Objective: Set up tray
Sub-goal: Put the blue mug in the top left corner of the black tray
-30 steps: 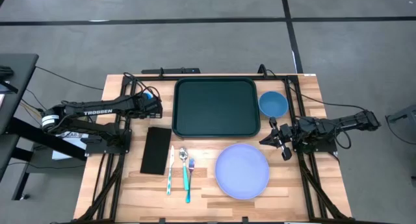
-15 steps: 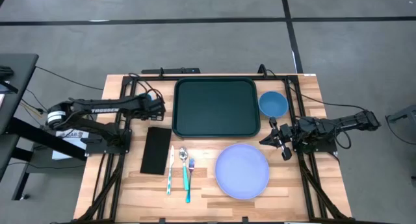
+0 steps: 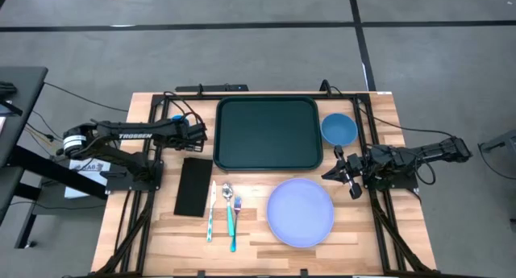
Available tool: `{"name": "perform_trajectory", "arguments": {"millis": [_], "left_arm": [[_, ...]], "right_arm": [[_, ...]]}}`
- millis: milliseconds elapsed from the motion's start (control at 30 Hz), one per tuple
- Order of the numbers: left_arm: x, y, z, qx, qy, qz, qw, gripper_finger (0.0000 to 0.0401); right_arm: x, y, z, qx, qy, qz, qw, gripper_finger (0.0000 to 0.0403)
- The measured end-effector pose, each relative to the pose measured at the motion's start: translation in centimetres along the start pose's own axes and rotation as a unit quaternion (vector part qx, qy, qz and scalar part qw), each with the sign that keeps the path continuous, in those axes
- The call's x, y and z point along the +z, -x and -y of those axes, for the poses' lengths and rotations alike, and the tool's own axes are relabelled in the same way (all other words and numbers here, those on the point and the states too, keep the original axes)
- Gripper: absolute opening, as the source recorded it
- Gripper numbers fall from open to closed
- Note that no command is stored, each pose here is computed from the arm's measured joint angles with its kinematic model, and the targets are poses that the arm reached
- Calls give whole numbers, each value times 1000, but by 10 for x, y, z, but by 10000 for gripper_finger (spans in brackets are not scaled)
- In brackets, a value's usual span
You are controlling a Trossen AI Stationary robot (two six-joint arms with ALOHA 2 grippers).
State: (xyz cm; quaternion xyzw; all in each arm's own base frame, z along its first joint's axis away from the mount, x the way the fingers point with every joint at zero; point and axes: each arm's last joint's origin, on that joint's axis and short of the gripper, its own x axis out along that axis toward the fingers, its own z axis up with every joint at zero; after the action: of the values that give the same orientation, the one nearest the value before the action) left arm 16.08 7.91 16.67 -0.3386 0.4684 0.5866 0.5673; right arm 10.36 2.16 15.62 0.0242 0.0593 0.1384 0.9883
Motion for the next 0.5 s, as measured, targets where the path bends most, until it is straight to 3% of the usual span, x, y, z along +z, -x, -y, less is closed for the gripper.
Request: {"name": "perform_trajectory", "arguments": {"millis": [267, 500], "left_arm": [[0, 0, 0, -2, -13, -3, 1000, 87], [0, 0, 0, -1, -14, -2, 1000, 49]], "right_arm": [[0, 0, 0, 0, 0, 0, 1000, 5], [0, 0, 0, 0, 0, 0, 1000, 5]]}}
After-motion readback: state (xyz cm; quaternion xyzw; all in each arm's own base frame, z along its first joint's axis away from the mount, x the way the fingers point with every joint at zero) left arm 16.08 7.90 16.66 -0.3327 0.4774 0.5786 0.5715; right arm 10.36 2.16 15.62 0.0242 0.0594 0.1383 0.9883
